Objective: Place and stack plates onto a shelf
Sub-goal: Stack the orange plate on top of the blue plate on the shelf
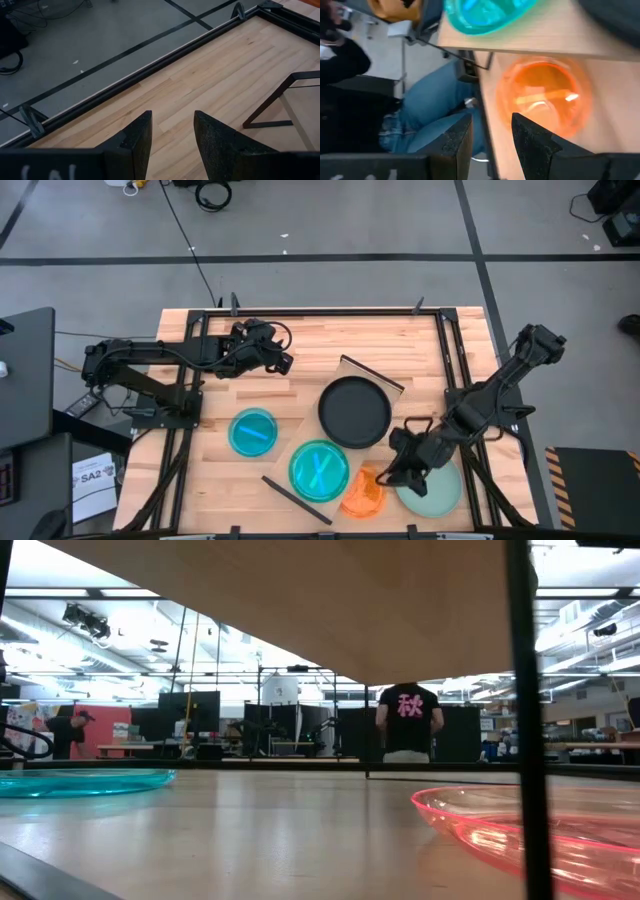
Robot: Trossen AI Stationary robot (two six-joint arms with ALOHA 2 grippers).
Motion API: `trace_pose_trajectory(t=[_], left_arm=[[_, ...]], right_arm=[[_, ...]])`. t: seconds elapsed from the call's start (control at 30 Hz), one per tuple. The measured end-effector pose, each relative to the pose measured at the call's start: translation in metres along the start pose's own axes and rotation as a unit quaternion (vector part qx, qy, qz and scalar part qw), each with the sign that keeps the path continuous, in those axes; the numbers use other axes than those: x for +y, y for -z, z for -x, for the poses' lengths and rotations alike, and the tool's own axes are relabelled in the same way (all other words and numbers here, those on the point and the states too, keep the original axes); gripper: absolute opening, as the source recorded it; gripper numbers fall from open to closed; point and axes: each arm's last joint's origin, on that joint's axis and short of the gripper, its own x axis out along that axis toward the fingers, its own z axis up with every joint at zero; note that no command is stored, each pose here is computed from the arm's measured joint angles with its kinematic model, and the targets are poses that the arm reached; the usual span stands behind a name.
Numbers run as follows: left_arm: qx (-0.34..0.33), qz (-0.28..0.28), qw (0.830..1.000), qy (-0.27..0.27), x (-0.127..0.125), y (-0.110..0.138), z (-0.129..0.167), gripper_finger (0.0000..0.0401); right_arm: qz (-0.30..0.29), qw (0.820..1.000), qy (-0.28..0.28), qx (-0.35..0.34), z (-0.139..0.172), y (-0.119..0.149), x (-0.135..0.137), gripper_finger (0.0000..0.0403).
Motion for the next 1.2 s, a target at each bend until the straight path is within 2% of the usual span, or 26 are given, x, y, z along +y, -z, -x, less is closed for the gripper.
trace_pose_trajectory(t=[0.2, 0.57, 0.67, 0.87, 1.2], left_arm=[[0.000, 0.000, 1.000, 0.000, 0.000, 0.000, 0.000, 0.0153], [0.000, 0.000, 1.000, 0.000, 0.000, 0.000, 0.000, 0.0153], [0.000, 0.000, 1.000, 0.000, 0.000, 0.000, 0.000, 0.0153], [0.000, 0.000, 1.000, 0.000, 0.000, 0.000, 0.000, 0.0153], [0.000, 0.000, 1.000, 0.000, 0.000, 0.000, 0.000, 0.0153]], right_arm=[[-0.016, 0.999, 0.013, 0.027, -0.029, 0.014, 0.008, 0.0142], [0.008, 0.985, 0.148, 0.085, -0.058, 0.012, 0.033, 0.0142], [0.017, 0.976, 0.189, 0.104, -0.072, 0.017, 0.028, 0.0142], [0.021, 0.962, 0.236, 0.134, -0.095, 0.021, 0.013, 0.0142], [0.024, 0.949, 0.287, 0.130, -0.099, 0.019, -0.004, 0.0142]])
